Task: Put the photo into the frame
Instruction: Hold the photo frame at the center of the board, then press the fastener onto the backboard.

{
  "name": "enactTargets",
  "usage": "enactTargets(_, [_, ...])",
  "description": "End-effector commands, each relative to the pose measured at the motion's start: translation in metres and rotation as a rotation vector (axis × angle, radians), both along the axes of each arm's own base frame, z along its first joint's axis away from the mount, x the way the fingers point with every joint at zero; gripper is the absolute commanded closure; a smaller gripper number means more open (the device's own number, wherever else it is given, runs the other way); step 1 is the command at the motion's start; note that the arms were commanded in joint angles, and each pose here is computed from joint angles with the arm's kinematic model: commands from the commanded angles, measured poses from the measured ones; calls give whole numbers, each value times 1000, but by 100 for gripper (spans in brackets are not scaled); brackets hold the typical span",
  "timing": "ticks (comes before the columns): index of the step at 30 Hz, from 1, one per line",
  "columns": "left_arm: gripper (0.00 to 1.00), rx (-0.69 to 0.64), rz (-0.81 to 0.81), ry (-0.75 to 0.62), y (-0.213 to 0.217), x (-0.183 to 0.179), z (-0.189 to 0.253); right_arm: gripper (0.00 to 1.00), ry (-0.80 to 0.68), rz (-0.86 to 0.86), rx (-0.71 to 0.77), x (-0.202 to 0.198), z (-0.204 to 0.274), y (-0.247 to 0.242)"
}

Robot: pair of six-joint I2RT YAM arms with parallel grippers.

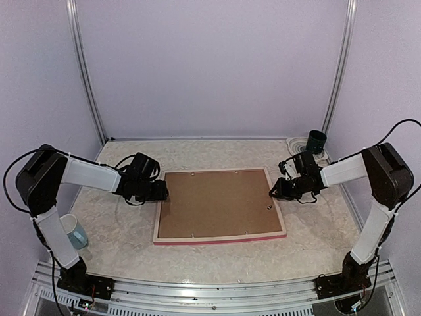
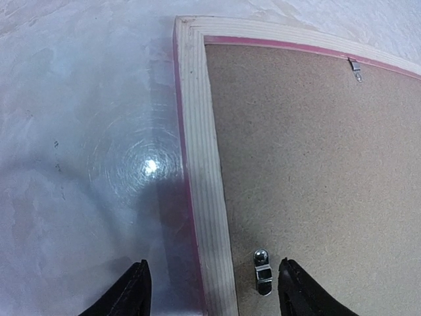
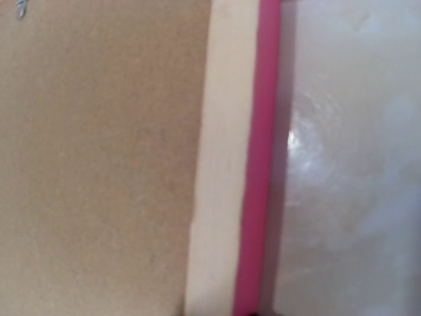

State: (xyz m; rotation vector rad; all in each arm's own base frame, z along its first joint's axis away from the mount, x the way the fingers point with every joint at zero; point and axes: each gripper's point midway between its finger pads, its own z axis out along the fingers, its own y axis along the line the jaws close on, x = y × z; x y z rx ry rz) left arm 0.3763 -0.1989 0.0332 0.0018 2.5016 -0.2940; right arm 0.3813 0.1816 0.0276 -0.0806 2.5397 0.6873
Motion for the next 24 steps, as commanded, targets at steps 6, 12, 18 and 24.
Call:
enactTargets(6, [34, 18, -35, 30, -7, 0, -7, 78, 72, -2, -34, -14, -21, -7])
enactTargets(12, [35, 51, -23, 37, -4, -2, -10, 77, 70, 0, -29, -14, -18, -7])
enactTargets(18, [40, 57, -21, 40, -3, -2, -11, 77, 68, 2, -29, -13, -18, -7])
enactTargets(24, [46, 52, -23, 49, -3, -3, -16, 78, 68, 3, -29, -14, -18, -6])
